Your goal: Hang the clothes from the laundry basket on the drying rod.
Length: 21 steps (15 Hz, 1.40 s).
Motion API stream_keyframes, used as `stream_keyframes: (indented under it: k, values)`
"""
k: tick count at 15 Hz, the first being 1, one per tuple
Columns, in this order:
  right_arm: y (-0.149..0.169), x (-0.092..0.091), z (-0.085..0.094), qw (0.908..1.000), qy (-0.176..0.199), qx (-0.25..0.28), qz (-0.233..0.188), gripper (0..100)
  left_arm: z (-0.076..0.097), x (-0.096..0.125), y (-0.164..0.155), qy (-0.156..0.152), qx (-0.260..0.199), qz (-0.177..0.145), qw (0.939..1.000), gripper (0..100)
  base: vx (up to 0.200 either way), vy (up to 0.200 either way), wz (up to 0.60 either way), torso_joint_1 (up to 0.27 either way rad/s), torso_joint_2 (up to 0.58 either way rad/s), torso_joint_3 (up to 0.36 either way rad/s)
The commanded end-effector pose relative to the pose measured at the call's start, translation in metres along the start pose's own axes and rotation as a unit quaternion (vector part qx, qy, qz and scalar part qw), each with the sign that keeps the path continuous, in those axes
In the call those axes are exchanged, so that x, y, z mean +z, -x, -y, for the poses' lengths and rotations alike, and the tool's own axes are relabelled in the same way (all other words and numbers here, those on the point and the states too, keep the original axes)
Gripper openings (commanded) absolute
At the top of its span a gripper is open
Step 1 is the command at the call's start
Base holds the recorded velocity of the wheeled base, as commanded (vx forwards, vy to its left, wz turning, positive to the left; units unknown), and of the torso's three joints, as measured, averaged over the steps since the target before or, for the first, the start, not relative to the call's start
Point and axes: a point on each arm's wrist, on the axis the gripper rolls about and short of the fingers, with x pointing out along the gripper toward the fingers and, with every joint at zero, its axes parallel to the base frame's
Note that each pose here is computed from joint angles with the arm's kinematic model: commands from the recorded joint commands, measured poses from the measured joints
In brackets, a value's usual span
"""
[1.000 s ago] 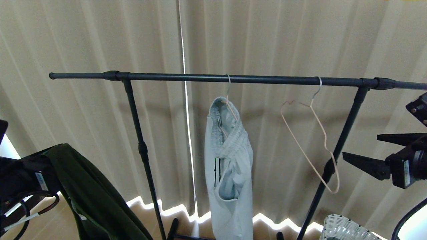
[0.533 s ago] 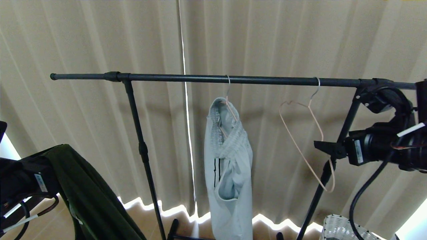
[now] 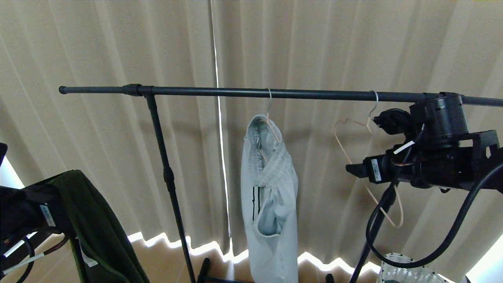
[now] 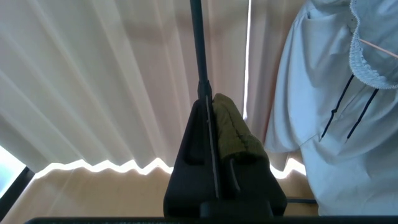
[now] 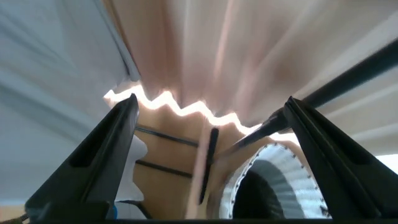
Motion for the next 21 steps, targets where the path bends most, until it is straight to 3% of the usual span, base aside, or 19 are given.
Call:
stream_keyframes:
  k: [1,8,9,21]
  values:
    - [-0.0092,-0.002,-0.0033,0.9999,0.003,-0.005,-0.011,100,-0.0002,-0.0002,0.0,0.001,0.001,0.0,1.0,0,0.0,0.0,0.0,0.0,0.0,0.0]
    - [-0.0101,-0.0024,-0.0034,0.9999,0.001,-0.007,-0.012,100,-0.0003,0.0003,0.0009,0.001,0.001,0.002,1.0,0,0.0,0.0,0.0,0.0,0.0,0.0]
    - [-0.0101,-0.0024,-0.0034,0.9999,0.001,-0.007,-0.012,0,-0.0003,0.0003,0.0009,0.0,0.001,0.002,1.0,0,0.0,0.0,0.0,0.0,0.0,0.0]
    - [-0.0008,0.0034,-0.0013,0.9999,-0.006,-0.007,0.012,0,-0.0009,0.0024,0.0051,0.001,0.003,0.011,0.9999,0,0.0,0.0,0.0,0.0,0.0,0.0]
